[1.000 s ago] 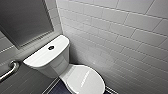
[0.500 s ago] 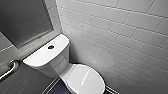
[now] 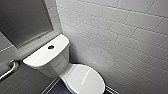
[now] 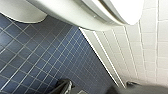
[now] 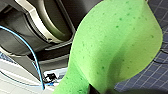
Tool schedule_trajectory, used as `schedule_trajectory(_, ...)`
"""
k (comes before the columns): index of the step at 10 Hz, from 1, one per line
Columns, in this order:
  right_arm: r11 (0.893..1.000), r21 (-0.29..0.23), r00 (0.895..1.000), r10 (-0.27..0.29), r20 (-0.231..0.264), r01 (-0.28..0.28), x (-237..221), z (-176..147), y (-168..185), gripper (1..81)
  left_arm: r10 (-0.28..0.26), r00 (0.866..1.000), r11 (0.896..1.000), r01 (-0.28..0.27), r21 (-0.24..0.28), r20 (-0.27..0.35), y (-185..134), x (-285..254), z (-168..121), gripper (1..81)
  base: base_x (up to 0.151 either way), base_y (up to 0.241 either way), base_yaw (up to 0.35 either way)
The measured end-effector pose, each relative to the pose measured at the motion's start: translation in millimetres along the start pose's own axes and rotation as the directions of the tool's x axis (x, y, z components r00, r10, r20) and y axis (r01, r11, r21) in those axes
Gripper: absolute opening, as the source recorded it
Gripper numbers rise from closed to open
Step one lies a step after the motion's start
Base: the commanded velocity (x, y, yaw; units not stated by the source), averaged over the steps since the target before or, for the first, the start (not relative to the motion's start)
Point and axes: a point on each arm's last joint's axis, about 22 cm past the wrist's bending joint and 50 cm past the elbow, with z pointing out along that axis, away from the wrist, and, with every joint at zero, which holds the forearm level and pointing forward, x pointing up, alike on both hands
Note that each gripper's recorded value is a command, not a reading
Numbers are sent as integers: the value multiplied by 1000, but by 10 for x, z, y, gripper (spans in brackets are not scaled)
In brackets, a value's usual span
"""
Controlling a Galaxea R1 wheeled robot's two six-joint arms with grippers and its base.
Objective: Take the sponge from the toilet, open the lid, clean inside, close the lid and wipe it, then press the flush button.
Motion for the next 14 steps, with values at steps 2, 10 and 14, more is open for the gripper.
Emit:
schedule_trajectory(2, 999, -32, 1000, 0, -1, 0, -25, 24, 73, 10, -13, 1000, 999, 13, -29, -16, 180, 169, 5, 811, 0, 0, 0)
schedule_trajectory(10, 1000, -23, 1000, -2, -9, 2, 34, 66, -36, 10, -228, 964, 973, 220, -72, -137, 308, 772, -65, 811, 0, 0, 0)
schedule_trajectory(14, 1000, -16, 1000, -2, -8, 2, 26, 84, -95, 10, -275, 943, 961, 268, -62, -186, 176, 958, -121, 811, 0, 0, 0)
